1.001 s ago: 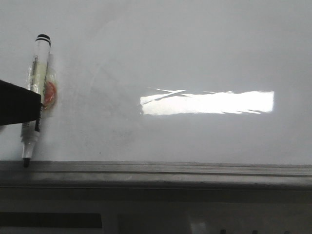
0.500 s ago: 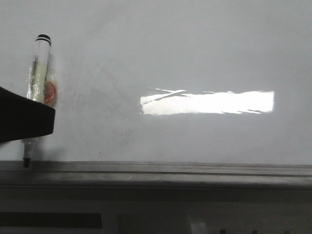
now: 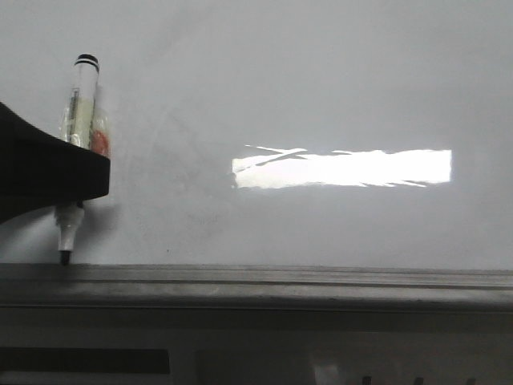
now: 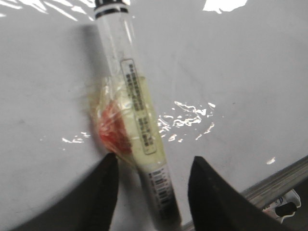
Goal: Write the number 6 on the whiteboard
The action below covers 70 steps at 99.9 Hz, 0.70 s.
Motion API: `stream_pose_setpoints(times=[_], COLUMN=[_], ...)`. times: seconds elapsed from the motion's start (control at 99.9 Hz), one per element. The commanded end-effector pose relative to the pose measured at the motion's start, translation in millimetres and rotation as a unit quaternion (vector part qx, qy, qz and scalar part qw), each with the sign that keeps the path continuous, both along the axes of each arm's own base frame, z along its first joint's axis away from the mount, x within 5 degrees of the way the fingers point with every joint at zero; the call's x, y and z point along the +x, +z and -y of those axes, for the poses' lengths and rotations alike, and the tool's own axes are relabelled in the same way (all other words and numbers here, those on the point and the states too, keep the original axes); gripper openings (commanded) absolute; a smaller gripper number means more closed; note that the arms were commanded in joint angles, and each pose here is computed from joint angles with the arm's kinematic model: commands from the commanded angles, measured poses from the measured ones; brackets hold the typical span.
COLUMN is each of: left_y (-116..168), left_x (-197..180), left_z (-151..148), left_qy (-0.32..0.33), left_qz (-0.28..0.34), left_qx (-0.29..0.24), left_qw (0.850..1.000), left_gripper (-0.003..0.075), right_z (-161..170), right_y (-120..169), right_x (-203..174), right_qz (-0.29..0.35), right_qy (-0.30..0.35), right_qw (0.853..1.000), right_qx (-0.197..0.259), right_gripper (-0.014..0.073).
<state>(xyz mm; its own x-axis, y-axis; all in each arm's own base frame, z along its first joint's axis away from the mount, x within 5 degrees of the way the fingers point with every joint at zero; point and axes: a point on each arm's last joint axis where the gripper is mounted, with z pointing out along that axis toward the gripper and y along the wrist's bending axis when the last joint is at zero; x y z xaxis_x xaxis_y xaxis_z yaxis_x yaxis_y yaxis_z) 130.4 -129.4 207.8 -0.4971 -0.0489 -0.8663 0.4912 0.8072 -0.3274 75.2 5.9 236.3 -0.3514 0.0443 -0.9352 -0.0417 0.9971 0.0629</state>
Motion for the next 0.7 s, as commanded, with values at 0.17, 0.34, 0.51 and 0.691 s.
stream_pose_setpoints(times=[0.17, 0.34, 0.51, 0.691], left_y=[-4, -2, 14, 29], left_x=[5, 4, -5, -18], left_z=[3, 2, 9, 17], left_qy=[0.016, 0.012, -0.053, -0.131], left_qz=[-0.021, -0.015, 0.049, 0.135], left_qx=[0.0, -0.002, 0.007, 0.024], left_qw=[1.0, 1.0, 0.997, 0.982], left_gripper=[-0.002, -0.002, -0.002, -0.002], right_z=[0, -5, -14, -22], right_y=[16, 17, 25, 33], right_x=[4, 3, 0, -5], right_qz=[0.045, 0.046, 0.037, 0.04], right_qy=[-0.003, 0.033, 0.095, 0.153], right_qw=[0.999, 0.998, 0.995, 0.987], right_qx=[0.004, 0.006, -0.006, -0.009], right_gripper=[-0.0064, -0.0064, -0.0064, -0.0063])
